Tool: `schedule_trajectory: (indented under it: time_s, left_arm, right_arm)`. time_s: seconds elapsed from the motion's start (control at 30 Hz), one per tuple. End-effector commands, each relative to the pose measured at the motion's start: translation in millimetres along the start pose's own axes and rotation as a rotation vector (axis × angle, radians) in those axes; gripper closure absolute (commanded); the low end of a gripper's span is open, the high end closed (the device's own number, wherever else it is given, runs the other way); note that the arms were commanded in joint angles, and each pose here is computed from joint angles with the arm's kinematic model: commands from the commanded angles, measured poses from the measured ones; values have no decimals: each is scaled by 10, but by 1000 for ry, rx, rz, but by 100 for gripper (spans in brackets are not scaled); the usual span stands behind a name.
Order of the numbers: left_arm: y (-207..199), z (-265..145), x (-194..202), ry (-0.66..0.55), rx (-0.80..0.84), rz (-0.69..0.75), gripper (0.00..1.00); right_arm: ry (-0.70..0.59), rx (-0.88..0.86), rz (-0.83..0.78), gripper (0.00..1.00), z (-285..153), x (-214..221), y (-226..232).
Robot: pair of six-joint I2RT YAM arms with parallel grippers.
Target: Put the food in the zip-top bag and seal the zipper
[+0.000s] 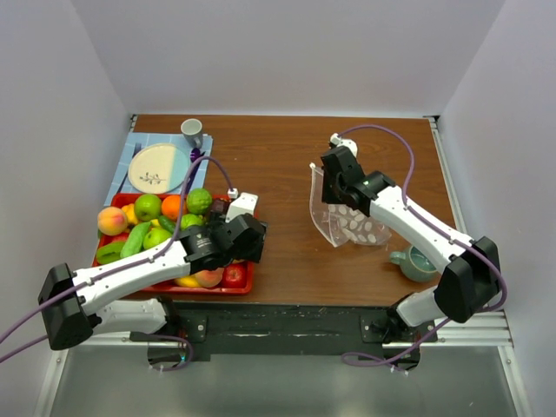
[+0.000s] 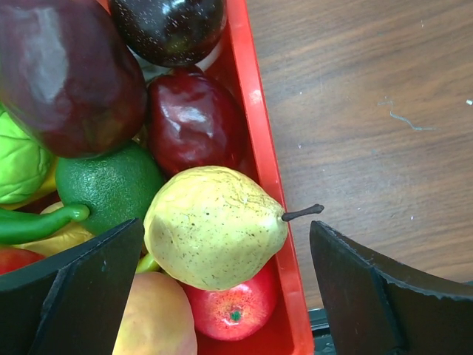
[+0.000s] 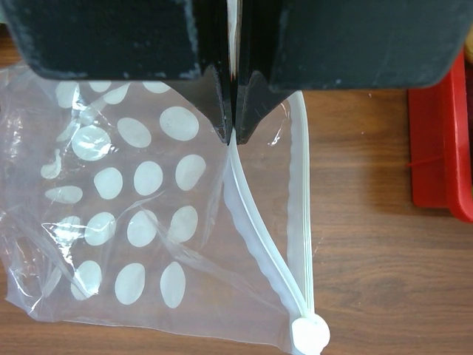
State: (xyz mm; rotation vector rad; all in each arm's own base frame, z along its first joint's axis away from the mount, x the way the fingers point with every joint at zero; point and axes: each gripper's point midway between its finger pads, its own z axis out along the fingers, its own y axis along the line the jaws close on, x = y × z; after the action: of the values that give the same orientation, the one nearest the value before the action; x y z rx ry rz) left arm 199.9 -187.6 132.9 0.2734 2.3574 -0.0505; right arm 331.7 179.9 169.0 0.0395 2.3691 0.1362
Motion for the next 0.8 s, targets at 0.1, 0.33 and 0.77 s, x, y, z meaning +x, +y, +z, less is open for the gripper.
schedule_trajectory:
  time_s: [0.1,0.33,0.77]
  left_arm:
    - [12,30,63,5,3,34,0]
    - [18,143,151,12,-16,33,0]
    - [124,276,7,-44,-97,22,21]
  right_arm:
    - [-48,-24,24,100,-87,-107,17]
    - [-47,-41,27,100,-95,-102,45]
    - [-47,-43,21,100,-135,-101,25]
